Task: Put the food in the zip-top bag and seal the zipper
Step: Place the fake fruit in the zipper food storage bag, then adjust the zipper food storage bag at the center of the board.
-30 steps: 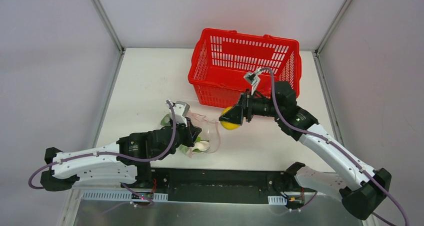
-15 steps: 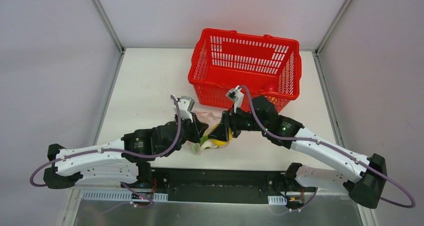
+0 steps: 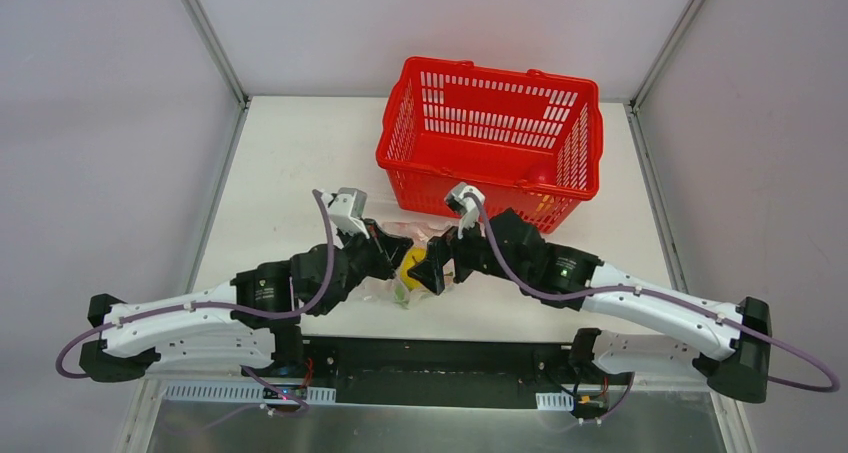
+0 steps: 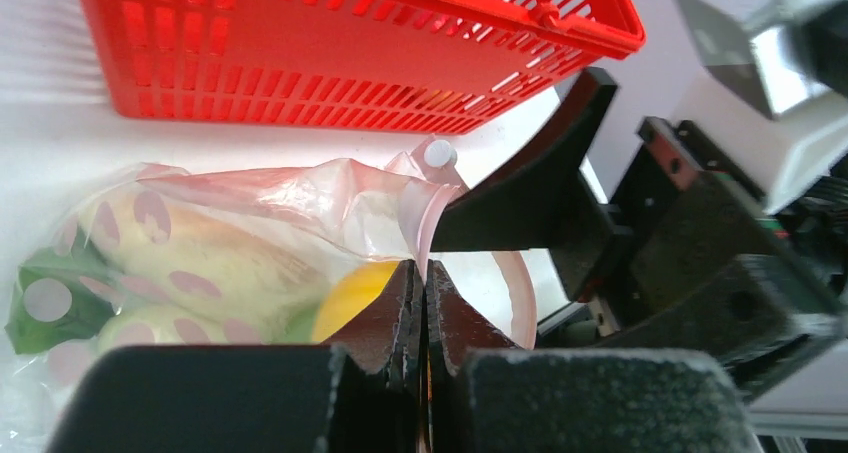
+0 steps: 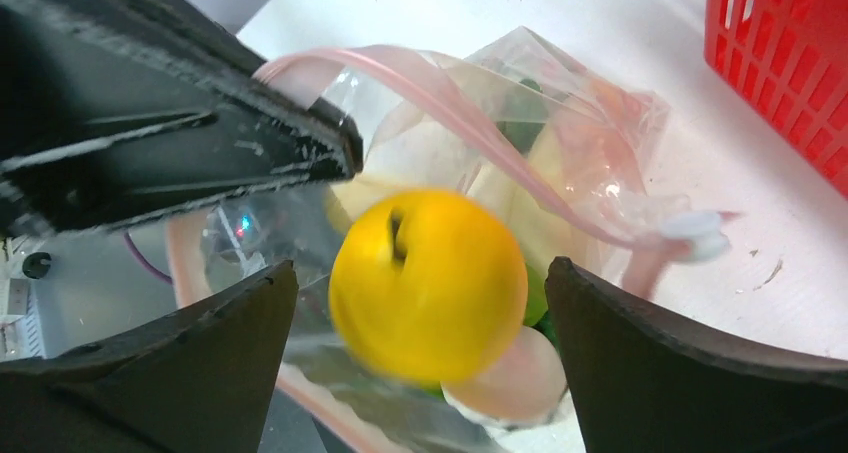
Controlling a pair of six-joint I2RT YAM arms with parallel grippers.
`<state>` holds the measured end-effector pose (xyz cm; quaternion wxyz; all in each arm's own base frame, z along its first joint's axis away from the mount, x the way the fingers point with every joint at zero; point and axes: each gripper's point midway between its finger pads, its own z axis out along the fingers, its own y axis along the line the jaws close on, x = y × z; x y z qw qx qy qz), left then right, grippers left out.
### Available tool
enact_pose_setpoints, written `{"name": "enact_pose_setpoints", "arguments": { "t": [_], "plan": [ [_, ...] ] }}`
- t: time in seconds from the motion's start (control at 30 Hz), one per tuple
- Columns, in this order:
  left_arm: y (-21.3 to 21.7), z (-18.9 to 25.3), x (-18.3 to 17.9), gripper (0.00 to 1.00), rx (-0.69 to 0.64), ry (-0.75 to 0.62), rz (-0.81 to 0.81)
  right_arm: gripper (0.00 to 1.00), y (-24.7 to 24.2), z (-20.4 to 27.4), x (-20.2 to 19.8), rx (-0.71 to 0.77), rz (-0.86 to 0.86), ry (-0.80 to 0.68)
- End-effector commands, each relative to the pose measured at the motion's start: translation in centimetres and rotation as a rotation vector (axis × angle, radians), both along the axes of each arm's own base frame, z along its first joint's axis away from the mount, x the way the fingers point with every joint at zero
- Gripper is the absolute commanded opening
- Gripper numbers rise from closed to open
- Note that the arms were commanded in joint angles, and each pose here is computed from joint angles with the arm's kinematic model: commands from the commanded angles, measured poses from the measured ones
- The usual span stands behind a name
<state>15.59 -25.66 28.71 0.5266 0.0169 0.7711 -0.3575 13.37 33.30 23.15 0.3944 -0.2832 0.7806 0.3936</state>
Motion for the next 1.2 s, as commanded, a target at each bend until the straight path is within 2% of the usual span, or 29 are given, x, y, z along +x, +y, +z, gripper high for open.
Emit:
{"name": "enact_pose_setpoints", "arguments": {
  "t": [0.0,0.17,0.23,0.33,0.47,0.57,0.67,0.8,0.83,0.93,0.97,1.07,1.17],
  "plan": [
    [1.9,2.2,0.7,0.0,-0.11,-0.036,0.081,0.98,-0.5,6.6,0.0,0.134,0.002,-0.099],
    [3.2,1.6,0.9,0.0,-0.077,-0.041,0.111,0.94,-2.8,9.3,-1.0,0.23,-0.031,-0.084],
    [3.5,1.4,0.9,0.0,-0.075,-0.042,0.115,0.92,-4.7,8.9,0.1,0.23,-0.141,-0.082],
    [3.6,1.3,0.8,0.0,-0.085,-0.045,0.111,0.86,-6.5,5.6,1.6,0.12,-0.289,-0.024],
    [3.3,0.7,0.9,0.0,-0.084,-0.041,0.11,0.76,-5.1,1.8,0.5,-0.003,-0.255,0.111],
    [3.0,0.5,0.9,0.0,-0.08,-0.039,0.11,0.71,-4.7,-0.4,0.8,-0.053,-0.291,0.169],
    [3.0,0.6,0.9,0.0,-0.079,-0.037,0.107,0.59,-4.8,-1.9,0.9,-0.093,-0.303,0.177],
    [3.5,0.1,0.8,0.0,-0.063,-0.03,0.113,0.41,-4.1,-1.9,0.5,-0.06,-0.267,0.18],
    [3.7,0.0,0.8,0.0,-0.059,-0.03,0.116,0.33,-3.9,-1.8,0.3,-0.052,-0.244,0.18],
    [4.6,-0.3,0.9,0.0,-0.032,-0.034,0.136,0.06,-3.3,-0.7,0.0,-0.026,-0.197,0.155],
    [5.1,-0.5,1.0,0.0,-0.014,-0.036,0.149,0.02,-3.1,0.2,0.2,-0.007,-0.191,0.132],
    [6.9,0.7,0.9,0.0,0.053,-0.058,0.159,0.0,-2.6,4.3,1.1,0.093,-0.186,0.037],
    [9.9,3.8,0.2,0.0,0.184,-0.103,0.121,0.0,-1.2,10.6,0.6,0.296,-0.117,-0.026]
  ]
}}
